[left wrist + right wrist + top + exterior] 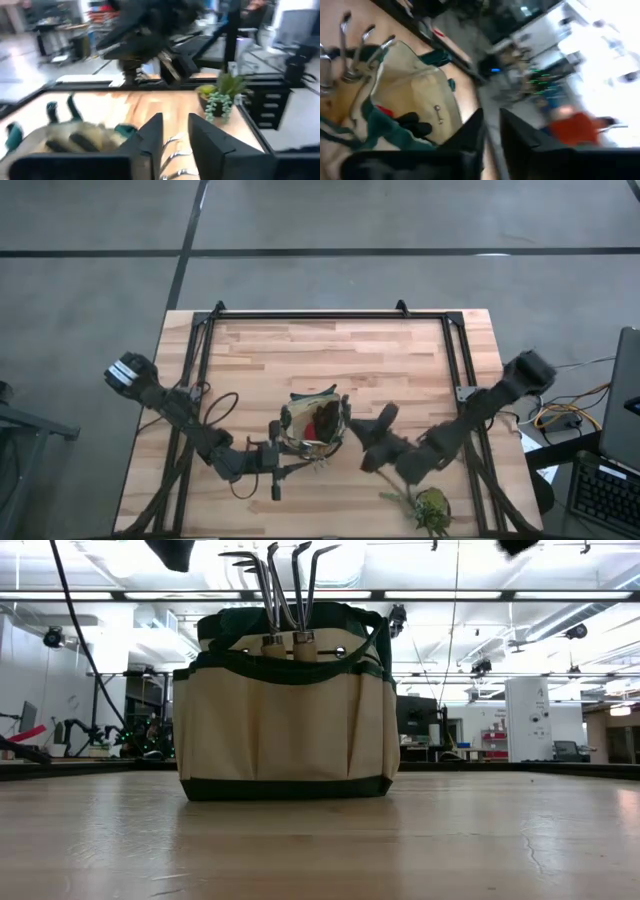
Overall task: Pick & Place Garden tools in Gardening bag
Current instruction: Return to Home Position
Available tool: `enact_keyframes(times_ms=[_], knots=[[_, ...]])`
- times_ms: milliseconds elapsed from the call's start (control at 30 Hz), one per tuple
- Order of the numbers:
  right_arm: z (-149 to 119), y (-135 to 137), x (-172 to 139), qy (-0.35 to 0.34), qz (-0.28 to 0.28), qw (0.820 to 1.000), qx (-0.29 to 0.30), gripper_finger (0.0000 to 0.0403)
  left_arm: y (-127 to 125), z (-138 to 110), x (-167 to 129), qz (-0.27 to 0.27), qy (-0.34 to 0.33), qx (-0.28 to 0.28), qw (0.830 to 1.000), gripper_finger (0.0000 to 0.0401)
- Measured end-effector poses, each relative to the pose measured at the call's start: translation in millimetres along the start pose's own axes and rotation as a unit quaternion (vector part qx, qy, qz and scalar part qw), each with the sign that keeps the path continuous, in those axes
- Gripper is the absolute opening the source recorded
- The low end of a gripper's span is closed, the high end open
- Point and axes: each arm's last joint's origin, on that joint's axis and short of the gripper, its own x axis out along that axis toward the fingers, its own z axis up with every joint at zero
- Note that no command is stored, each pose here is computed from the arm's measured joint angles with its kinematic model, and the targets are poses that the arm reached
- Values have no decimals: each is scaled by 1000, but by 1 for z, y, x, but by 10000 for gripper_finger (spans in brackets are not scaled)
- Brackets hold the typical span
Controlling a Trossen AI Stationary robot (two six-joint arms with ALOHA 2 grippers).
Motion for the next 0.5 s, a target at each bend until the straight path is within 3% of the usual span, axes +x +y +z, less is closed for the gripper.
enact_keyframes(times_ms=[100,200,267,500], knots=[[-12,-27,-5,-21,84,992,87,15,11,4,10,-38,-1,15,999,56],[-27,-51,-7,-41,168,969,175,10,26,5,22,-79,6,12,997,11],[-39,-63,-10,-55,205,954,214,9,34,8,26,-83,4,17,996,8],[-83,-85,-33,-97,204,928,295,8,70,22,2,-89,-26,8,996,4]])
